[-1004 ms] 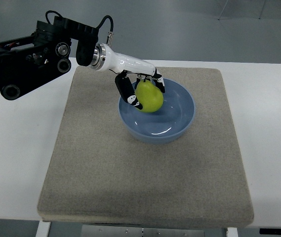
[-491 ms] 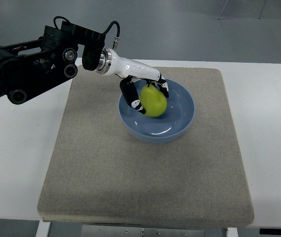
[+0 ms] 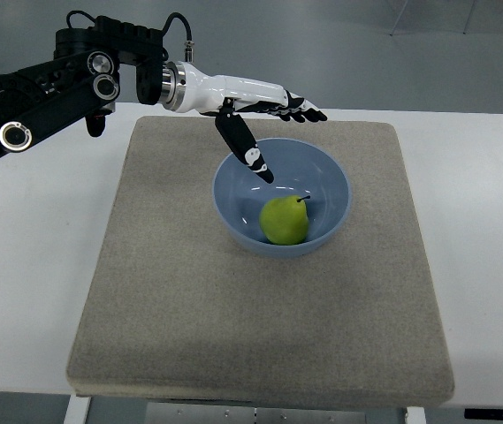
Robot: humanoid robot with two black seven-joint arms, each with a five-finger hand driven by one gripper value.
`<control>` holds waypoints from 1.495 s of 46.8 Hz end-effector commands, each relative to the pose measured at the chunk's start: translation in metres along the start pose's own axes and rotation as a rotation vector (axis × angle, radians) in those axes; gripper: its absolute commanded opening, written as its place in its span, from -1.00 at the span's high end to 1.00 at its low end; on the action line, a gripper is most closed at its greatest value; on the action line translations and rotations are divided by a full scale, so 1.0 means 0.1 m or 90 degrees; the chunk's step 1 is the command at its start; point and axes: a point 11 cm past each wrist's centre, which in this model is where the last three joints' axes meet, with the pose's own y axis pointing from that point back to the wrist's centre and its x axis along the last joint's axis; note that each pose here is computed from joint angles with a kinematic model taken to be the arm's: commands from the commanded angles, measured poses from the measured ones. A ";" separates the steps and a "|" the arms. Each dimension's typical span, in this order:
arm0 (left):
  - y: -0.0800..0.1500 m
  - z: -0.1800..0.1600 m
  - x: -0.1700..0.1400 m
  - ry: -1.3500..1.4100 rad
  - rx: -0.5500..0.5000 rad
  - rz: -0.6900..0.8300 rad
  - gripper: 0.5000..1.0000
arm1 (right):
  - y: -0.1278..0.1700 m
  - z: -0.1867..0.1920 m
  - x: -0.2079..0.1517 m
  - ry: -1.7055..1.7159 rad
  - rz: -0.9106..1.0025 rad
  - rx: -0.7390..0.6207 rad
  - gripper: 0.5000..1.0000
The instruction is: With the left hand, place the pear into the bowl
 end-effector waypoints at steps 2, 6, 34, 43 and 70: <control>0.11 -0.04 0.19 0.104 -0.047 0.051 -0.97 | 0.00 -0.01 0.00 0.000 0.000 0.001 -0.69; 0.15 -0.11 0.22 0.158 -0.065 0.070 -0.97 | 0.00 0.00 0.00 0.001 0.000 0.000 -0.69; 0.84 -0.94 0.44 0.474 -0.168 0.265 -0.98 | 0.00 0.00 0.00 0.000 0.000 0.000 -0.69; 1.01 -1.32 0.44 0.602 -0.131 0.304 -0.97 | 0.00 0.00 0.00 0.000 0.000 0.000 -0.69; 1.04 -1.75 0.16 0.895 -0.222 0.332 -0.97 | 0.00 0.00 0.00 0.000 0.000 0.000 -0.69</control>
